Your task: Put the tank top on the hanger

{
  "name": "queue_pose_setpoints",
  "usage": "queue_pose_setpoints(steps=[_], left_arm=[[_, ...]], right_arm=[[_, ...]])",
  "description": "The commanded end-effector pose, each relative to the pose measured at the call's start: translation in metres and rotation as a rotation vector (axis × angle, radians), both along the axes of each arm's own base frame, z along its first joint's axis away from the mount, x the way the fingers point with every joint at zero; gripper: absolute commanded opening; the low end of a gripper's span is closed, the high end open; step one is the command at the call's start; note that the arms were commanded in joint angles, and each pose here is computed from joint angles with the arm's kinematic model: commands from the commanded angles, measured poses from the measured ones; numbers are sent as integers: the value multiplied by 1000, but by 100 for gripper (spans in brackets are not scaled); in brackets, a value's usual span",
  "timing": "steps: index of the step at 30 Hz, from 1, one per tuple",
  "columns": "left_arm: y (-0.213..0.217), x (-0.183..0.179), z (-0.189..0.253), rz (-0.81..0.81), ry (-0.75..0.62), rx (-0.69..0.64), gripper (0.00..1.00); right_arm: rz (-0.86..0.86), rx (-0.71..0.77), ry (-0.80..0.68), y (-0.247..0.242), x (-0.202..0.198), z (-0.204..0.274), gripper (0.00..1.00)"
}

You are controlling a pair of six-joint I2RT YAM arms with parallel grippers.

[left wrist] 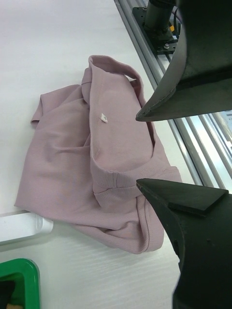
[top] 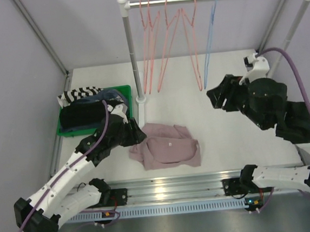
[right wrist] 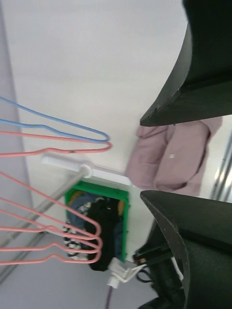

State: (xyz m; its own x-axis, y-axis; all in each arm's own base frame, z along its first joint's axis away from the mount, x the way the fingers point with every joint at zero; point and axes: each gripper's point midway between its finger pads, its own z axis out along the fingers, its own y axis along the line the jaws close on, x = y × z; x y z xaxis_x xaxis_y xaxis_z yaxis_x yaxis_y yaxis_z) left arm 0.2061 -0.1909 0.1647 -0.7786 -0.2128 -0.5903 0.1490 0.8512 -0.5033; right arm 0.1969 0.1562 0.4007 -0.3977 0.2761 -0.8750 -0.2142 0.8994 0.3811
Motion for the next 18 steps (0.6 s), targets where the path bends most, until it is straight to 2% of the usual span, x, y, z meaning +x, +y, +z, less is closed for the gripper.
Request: queue_pose_setpoints(steps=[1,8,12,18], left_arm=[[-2,4,25,-4,-50,-31,56],[-5,5,29,-32,-57,-24,56],[-9,5,32,-49,-61,-31,56],[-11,6,34,-67,-68,-32,56]], right_arm=[[-170,-147,-125,-32,31,43,56],[-231,-167,-219,-38,98,110,55],[-212,-183,-196,-30,145,109,50],[-213,-228,-162,-23,175,95,47]])
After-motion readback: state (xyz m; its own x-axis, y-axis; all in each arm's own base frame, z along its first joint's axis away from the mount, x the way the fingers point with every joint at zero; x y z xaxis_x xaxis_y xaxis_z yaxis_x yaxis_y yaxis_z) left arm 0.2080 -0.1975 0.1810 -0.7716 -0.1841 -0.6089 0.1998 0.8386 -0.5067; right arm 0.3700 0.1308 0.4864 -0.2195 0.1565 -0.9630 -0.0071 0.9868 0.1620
